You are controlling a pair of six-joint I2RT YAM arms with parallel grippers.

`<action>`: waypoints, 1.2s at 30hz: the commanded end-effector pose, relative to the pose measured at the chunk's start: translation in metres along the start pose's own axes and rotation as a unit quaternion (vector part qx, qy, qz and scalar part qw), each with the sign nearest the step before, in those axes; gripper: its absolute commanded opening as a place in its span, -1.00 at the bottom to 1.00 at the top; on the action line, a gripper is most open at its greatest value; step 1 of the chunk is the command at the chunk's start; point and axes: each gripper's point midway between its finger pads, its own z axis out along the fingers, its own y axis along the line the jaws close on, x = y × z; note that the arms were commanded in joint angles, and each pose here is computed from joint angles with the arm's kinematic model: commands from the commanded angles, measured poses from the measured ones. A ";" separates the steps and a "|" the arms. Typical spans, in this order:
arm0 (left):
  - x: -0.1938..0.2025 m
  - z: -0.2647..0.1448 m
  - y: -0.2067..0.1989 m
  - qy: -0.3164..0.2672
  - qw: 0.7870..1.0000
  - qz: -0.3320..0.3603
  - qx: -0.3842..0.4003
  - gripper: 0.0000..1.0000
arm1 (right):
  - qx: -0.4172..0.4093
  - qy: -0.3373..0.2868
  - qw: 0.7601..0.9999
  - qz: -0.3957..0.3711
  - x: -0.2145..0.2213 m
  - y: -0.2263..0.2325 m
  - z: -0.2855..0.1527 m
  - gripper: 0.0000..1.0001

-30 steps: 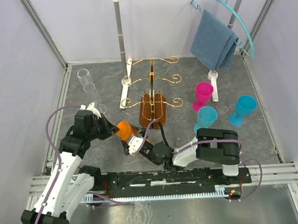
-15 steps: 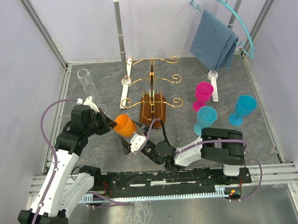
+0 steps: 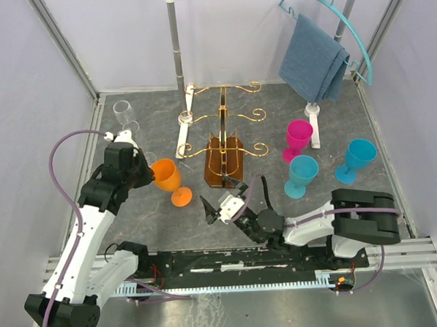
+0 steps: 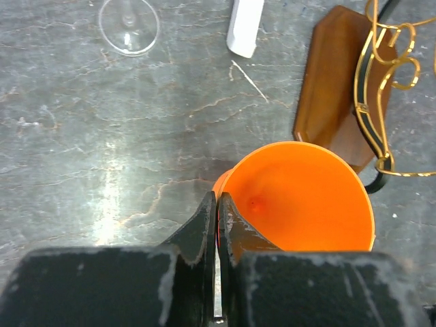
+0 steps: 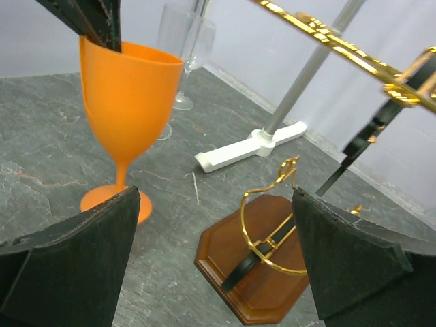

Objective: Take the wine glass off the wine glass rack

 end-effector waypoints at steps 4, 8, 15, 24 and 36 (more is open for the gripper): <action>-0.023 0.000 0.015 -0.028 0.997 0.039 -0.052 -0.90 | 0.039 -0.030 0.998 0.032 -0.027 -0.036 -0.023 1.00; -0.019 0.010 0.018 -0.010 0.997 0.045 -0.064 -0.73 | 0.042 -0.026 0.998 0.027 -0.029 -0.042 -0.026 1.00; -0.019 0.023 0.016 -0.022 0.997 0.040 -0.058 -0.70 | 0.052 -0.023 0.998 0.023 -0.028 -0.046 -0.027 1.00; -0.026 0.031 -0.014 -0.088 0.996 -0.025 0.022 -0.87 | 0.062 -0.017 0.998 0.014 -0.024 -0.048 -0.027 1.00; -0.022 0.046 0.005 -0.118 0.993 -0.012 -0.022 -0.47 | 0.071 -0.015 0.997 0.010 -0.022 -0.051 -0.028 1.00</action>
